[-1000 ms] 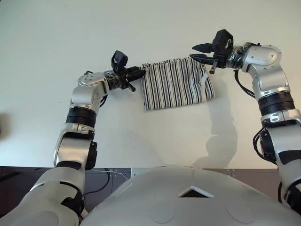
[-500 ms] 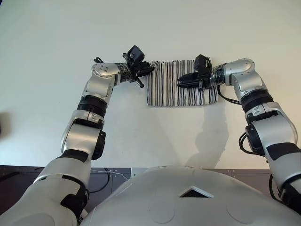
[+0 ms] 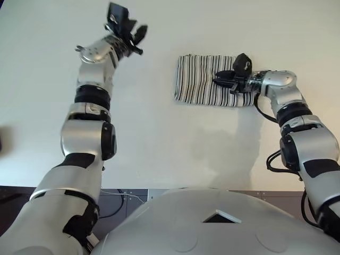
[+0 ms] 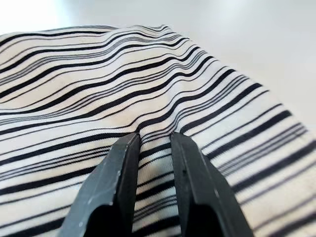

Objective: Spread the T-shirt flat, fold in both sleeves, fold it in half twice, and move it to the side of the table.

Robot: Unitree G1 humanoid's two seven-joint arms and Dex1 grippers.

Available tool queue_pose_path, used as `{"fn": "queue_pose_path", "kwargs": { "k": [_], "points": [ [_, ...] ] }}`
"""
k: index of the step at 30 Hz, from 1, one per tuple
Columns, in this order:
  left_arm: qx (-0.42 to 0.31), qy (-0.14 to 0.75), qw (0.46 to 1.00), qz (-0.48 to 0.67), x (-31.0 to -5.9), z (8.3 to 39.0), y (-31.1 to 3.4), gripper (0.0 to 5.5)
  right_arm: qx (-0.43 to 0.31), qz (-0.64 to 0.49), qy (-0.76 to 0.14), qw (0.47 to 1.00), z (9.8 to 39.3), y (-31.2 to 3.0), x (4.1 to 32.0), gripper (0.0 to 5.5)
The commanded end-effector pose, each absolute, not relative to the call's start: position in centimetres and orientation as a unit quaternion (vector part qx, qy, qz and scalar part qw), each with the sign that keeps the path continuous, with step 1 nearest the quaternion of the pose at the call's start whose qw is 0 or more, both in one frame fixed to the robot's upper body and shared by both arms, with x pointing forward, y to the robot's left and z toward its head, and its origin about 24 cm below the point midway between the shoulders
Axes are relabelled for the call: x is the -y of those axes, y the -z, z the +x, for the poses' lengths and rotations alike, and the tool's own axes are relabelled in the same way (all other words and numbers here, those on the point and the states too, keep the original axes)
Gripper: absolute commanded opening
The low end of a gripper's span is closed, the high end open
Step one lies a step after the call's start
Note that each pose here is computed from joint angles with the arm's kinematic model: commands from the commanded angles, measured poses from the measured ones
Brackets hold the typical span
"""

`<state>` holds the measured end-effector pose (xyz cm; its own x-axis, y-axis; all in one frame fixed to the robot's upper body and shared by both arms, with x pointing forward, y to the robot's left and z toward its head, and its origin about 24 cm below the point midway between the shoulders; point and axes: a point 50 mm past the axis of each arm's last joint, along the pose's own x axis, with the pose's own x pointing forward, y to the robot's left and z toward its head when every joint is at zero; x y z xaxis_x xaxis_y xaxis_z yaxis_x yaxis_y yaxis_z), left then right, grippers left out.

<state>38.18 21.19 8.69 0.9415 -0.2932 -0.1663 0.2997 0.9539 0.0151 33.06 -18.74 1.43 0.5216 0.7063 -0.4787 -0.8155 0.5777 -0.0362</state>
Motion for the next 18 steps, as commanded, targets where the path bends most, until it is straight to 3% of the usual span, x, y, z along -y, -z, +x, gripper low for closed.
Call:
{"fn": "queue_pose_path", "kwargs": {
  "k": [1, 5, 9, 11, 14, 18],
  "points": [
    [-0.047, 0.086, 0.995, -0.014, -23.3, 38.1, -9.4, 1.85, -0.361, -0.158, -0.185, 0.900, 29.1, 1.0, 30.2, 1.11],
    [-0.055, 0.098, 0.994, -0.001, -22.5, 36.9, -7.3, 1.85, -0.362, -0.078, 0.115, 0.922, 26.1, -0.7, 37.9, 1.11],
    [-0.046, 0.110, 0.993, -0.001, -21.2, 36.6, -7.1, 1.85, -0.338, 0.028, 0.316, 0.886, 23.3, 0.0, 40.4, 1.11],
    [-0.043, 0.115, 0.992, -0.002, -20.7, 36.5, -7.2, 1.85, -0.335, 0.039, 0.333, 0.881, 23.1, 0.7, 40.0, 1.11],
    [-0.033, 0.131, 0.991, 0.015, -19.9, 36.1, -7.2, 1.85, -0.285, 0.020, 0.293, 0.912, 25.0, 0.0, 38.8, 1.11],
    [0.026, 0.118, 0.993, 0.001, -19.4, 33.1, -7.4, 1.85, -0.071, -0.081, 0.254, 0.961, 29.3, -6.7, 38.2, 1.11]
  ]
}}
